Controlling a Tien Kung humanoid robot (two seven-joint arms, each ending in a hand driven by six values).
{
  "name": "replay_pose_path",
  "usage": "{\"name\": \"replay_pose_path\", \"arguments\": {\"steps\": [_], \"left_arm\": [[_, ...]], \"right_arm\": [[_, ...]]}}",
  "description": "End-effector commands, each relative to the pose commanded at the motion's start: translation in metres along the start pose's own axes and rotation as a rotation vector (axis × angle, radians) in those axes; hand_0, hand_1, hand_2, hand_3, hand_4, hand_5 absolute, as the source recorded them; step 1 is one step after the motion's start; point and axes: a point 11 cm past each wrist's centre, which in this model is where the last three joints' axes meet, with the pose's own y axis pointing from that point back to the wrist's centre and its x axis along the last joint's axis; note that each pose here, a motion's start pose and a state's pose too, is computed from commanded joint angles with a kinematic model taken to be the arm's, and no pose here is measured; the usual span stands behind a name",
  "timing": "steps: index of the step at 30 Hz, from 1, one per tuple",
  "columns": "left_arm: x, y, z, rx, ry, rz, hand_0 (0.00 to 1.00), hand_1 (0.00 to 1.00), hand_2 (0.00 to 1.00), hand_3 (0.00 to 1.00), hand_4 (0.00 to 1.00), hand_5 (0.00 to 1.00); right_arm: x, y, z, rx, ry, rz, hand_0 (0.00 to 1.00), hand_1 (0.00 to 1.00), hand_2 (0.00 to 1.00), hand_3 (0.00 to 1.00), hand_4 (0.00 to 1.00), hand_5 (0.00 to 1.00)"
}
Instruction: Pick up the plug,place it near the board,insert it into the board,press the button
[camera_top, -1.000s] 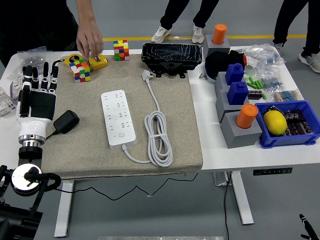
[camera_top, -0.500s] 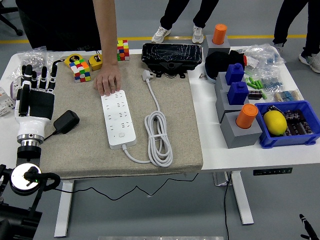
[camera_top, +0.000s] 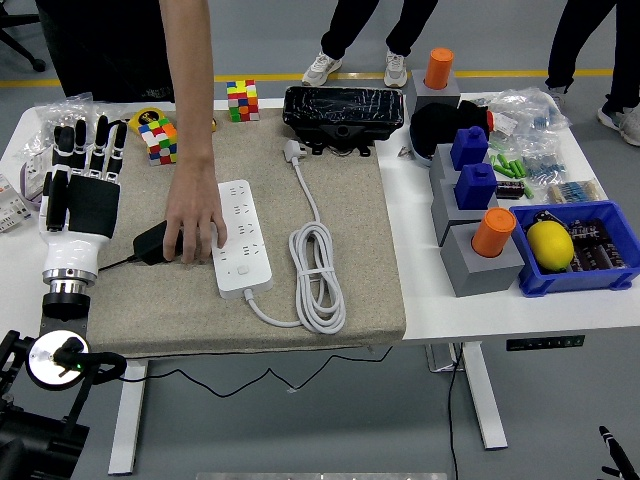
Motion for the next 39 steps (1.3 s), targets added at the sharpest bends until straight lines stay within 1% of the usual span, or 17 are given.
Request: {"name": "replay_pose_path", "arguments": {"steps": [1, 6, 7, 12, 13, 16, 18, 19, 21, 24, 25, 28, 30, 31, 34, 37, 39], "left_arm": [[0.000, 0.000, 0.000, 0.000, 0.000, -0.003, 0.915, 0.973, 0.909, 0.846, 0.998, 0.349], [-0.002, 0.000, -0.001, 0.002, -0.003, -0.019, 0.915, 0.973, 0.909, 0.846, 0.998, 0.349], [-0.002, 0.000, -0.001, 0.007, -0.016, -0.026, 0.998, 0.998, 0.998, 0.998, 0.998, 0.461], [-0.002, -0.001, 0.001, 0.026, -0.110, -0.033, 0.998, 0.998, 0.998, 0.998, 0.998, 0.461], [-0.001, -0.001, 0.001, 0.026, -0.119, -0.031, 0.998, 0.998, 0.998, 0.998, 0.998, 0.633], [0.003, -0.002, 0.006, 0.023, -0.189, -0.007, 0.998, 0.998, 0.998, 0.998, 0.998, 0.633], [0.011, -0.003, 0.017, 0.021, -0.301, 0.048, 0.998, 0.998, 0.998, 0.998, 0.998, 0.633], [0.012, -0.006, 0.021, 0.031, -0.364, 0.061, 0.984, 0.961, 0.939, 0.962, 0.998, 0.739], [0.011, -0.010, 0.027, 0.048, -0.464, 0.062, 0.984, 0.961, 0.939, 0.962, 0.998, 0.739], [0.010, -0.016, 0.037, 0.075, -0.621, 0.096, 0.984, 0.961, 0.939, 0.962, 0.998, 0.739], [0.007, -0.019, 0.042, 0.088, -0.687, 0.111, 0.956, 0.946, 0.934, 0.964, 0.998, 0.642], [0.005, -0.025, 0.050, 0.119, -0.837, 0.136, 0.956, 0.946, 0.934, 0.964, 0.998, 0.642], [0.001, -0.029, 0.054, 0.141, -0.933, 0.133, 0.956, 0.946, 0.934, 0.964, 0.998, 0.642], [-0.001, -0.032, 0.055, 0.156, -0.985, 0.128, 0.996, 0.998, 0.994, 0.998, 0.998, 0.564], [-0.005, -0.036, 0.055, 0.232, -1.122, 0.111, 0.996, 0.998, 0.994, 0.998, 0.998, 0.564], [-0.008, -0.038, 0.053, 0.317, -1.262, 0.093, 0.998, 0.998, 0.998, 0.998, 0.998, 0.556], [-0.009, -0.038, 0.053, 0.346, -1.341, 0.087, 0.998, 0.998, 0.998, 0.998, 0.998, 0.556]], "right_arm": [[0.000, 0.000, 0.000, 0.000, 0.000, 0.000, 0.998, 0.863, 0.778, 0.840, 0.998, 0.998], [0.001, 0.000, 0.000, 0.000, -0.001, 0.001, 0.998, 0.863, 0.778, 0.840, 0.998, 0.998], [0.001, 0.000, 0.000, -0.001, -0.001, 0.001, 0.998, 0.863, 0.778, 0.838, 0.998, 0.998], [0.000, 0.000, 0.000, 0.000, -0.001, 0.000, 0.998, 0.863, 0.778, 0.838, 0.998, 0.998], [0.000, 0.000, 0.000, 0.001, -0.001, 0.000, 0.998, 0.863, 0.778, 0.839, 0.998, 0.998], [0.000, 0.000, -0.002, 0.007, -0.003, 0.000, 0.998, 0.863, 0.778, 0.839, 0.998, 0.998], [-0.001, 0.000, -0.001, 0.006, -0.005, -0.003, 0.998, 0.863, 0.778, 0.839, 0.998, 0.998], [-0.002, 0.000, 0.001, 0.002, -0.002, -0.007, 0.998, 0.863, 0.779, 0.839, 0.998, 0.998], [-0.003, 0.000, 0.003, -0.002, 0.001, -0.009, 0.998, 0.863, 0.779, 0.839, 0.998, 0.998], [-0.003, 0.000, 0.002, 0.000, -0.003, -0.008, 0.998, 0.863, 0.779, 0.839, 0.998, 0.998], [-0.003, 0.000, 0.001, 0.003, -0.001, -0.008, 0.998, 0.863, 0.779, 0.839, 0.998, 0.998], [-0.002, 0.000, -0.003, 0.009, -0.002, -0.006, 0.998, 0.863, 0.779, 0.839, 0.998, 0.998], [-0.002, 0.000, -0.003, 0.009, -0.001, -0.005, 0.998, 0.863, 0.779, 0.839, 0.998, 0.998], [-0.002, 0.000, -0.003, 0.008, -0.001, -0.005, 0.998, 0.862, 0.779, 0.839, 0.998, 0.998], [-0.002, 0.000, -0.003, 0.007, 0.001, -0.005, 0.998, 0.862, 0.779, 0.839, 0.998, 0.998], [-0.003, 0.000, -0.004, 0.008, 0.002, -0.006, 0.998, 0.862, 0.779, 0.839, 0.998, 0.998], [-0.003, 0.000, -0.004, 0.008, 0.003, -0.007, 0.998, 0.862, 0.779, 0.839, 0.998, 0.998]]}}
